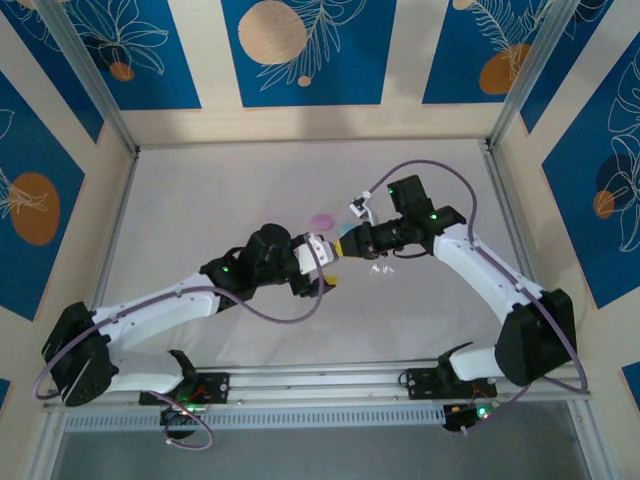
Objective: Insert wireless bluetooth earbuds into charging case
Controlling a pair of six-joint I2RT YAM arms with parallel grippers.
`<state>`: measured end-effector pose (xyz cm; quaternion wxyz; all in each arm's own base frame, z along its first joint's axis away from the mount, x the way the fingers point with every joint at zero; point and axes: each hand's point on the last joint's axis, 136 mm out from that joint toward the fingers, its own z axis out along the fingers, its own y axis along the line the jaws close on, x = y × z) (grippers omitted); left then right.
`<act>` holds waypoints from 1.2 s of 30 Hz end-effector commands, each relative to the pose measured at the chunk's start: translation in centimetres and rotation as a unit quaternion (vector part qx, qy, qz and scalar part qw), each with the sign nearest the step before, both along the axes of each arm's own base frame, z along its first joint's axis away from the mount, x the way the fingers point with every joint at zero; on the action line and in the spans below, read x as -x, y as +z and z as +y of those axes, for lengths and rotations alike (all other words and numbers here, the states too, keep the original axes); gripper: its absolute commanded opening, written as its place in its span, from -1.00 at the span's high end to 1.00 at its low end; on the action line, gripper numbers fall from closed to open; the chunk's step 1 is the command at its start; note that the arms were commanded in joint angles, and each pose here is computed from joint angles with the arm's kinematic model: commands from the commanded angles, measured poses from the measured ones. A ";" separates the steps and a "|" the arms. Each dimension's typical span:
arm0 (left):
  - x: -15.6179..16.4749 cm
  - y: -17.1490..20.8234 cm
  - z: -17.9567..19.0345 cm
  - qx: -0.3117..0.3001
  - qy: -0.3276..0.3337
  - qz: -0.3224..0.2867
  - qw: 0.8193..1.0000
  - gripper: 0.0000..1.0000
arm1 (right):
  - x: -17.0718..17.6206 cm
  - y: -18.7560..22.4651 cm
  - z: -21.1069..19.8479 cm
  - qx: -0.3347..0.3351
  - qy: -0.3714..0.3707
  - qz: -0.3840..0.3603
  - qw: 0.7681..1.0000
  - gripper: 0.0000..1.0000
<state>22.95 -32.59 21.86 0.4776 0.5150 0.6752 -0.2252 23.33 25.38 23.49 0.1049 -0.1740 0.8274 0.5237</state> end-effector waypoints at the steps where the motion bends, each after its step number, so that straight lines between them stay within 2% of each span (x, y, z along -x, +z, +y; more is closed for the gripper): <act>1: 1.0 4.2 0.7 0.116 -0.028 0.037 0.992 -0.57 | 0.1 3.8 -0.7 -0.064 0.001 -0.062 0.996 0.71; 5: 0.6 7.3 2.8 0.223 -0.034 0.085 0.970 -0.56 | 0.0 6.5 -1.7 -0.112 0.000 -0.128 0.985 0.71; 9: 0.2 10.4 3.8 0.313 -0.072 0.134 0.937 -0.46 | 0.8 9.4 -1.7 -0.154 0.021 -0.232 0.960 0.71; 13: -0.2 12.8 3.1 0.364 -0.115 0.174 0.908 -0.38 | 1.2 11.6 -1.5 -0.175 0.027 -0.310 0.934 0.71; 17: -0.6 14.2 2.3 0.389 -0.144 0.201 0.888 -0.29 | 1.0 12.7 -1.1 -0.182 0.026 -0.337 0.923 0.71; 27: 0.0 16.1 1.7 0.387 -0.165 0.203 0.884 -0.30 | 0.4 13.3 -0.2 -0.197 0.037 -0.351 0.915 0.71; 36: 0.1 16.5 1.0 0.383 -0.169 0.204 0.885 -0.17 | 0.0 13.8 0.6 -0.209 0.048 -0.352 0.911 0.71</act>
